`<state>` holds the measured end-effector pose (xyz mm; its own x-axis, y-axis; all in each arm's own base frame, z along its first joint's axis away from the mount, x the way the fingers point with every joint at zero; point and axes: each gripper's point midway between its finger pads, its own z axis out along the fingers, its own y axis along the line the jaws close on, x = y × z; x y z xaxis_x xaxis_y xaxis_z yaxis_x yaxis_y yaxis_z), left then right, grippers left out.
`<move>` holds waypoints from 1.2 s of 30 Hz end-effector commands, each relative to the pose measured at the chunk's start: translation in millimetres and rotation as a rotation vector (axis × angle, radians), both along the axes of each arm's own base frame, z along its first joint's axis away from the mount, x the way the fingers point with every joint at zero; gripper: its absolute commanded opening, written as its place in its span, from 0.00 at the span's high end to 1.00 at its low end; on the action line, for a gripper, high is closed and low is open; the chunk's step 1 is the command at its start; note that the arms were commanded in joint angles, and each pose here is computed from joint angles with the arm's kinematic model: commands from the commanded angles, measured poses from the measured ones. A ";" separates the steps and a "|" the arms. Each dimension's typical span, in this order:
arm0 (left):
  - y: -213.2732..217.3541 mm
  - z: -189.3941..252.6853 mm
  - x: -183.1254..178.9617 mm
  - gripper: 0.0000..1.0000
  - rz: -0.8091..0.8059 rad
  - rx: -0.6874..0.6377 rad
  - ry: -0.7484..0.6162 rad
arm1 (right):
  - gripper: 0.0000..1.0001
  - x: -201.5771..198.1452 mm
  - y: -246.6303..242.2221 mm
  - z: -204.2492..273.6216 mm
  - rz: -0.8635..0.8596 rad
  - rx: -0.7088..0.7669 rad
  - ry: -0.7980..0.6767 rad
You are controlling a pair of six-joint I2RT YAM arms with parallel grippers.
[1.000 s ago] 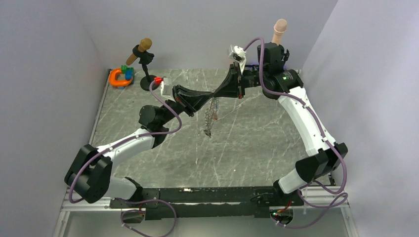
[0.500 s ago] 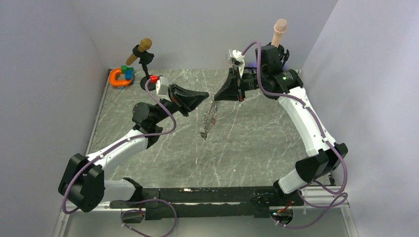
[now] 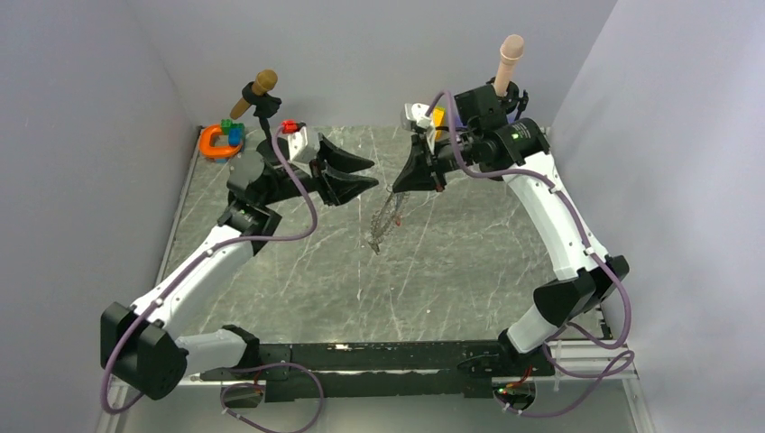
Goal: Put the keys on the keyring
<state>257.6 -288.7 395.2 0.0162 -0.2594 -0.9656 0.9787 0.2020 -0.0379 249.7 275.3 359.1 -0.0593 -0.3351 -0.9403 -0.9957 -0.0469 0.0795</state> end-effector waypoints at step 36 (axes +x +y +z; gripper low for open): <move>-32.8 -45.6 -11.3 0.66 0.002 0.532 -0.220 | 1.00 -11.9 3.1 -12.2 0.036 -0.123 -0.117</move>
